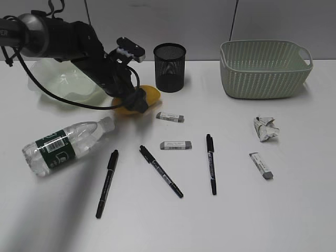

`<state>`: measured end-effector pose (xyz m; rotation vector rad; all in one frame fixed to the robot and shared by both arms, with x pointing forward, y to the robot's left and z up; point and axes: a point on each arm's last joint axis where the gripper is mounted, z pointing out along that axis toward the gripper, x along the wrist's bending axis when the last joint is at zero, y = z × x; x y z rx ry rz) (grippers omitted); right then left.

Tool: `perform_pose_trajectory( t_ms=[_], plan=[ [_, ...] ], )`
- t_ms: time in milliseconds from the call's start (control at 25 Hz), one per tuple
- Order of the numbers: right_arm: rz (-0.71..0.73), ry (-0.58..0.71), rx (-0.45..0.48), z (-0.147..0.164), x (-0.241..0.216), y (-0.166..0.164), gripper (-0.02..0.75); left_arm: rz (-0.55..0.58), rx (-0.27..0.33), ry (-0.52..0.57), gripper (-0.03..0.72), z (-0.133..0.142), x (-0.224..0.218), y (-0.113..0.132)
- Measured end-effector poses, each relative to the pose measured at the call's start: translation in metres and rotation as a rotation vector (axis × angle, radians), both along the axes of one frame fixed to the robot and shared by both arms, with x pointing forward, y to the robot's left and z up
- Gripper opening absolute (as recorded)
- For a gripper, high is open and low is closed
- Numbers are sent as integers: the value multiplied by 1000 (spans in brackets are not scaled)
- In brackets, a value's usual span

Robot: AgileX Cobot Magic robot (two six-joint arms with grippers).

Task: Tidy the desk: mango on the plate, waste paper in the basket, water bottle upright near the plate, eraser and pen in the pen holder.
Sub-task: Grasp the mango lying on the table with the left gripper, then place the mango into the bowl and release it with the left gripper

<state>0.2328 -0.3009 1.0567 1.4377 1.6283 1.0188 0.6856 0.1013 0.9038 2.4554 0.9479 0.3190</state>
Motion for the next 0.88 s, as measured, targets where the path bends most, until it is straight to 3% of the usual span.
perform_pose_trajectory(
  t_ms=[200, 320, 480, 720, 880],
  plan=[
    [2, 0, 3, 0, 0, 0, 508, -15, 11, 21, 670, -14, -2, -7],
    [2, 0, 3, 0, 0, 0, 508, -17, 12, 15, 597, -13, -1, -8],
    [2, 0, 3, 0, 0, 0, 508, -20, 9, 5, 597, -7, -2, -9],
    [3, 0, 4, 0, 0, 0, 508, 11, -52, -69, 597, 44, -1, 0],
    [3, 0, 4, 0, 0, 0, 508, 82, -104, -144, 597, 85, 4, 27]
  ],
)
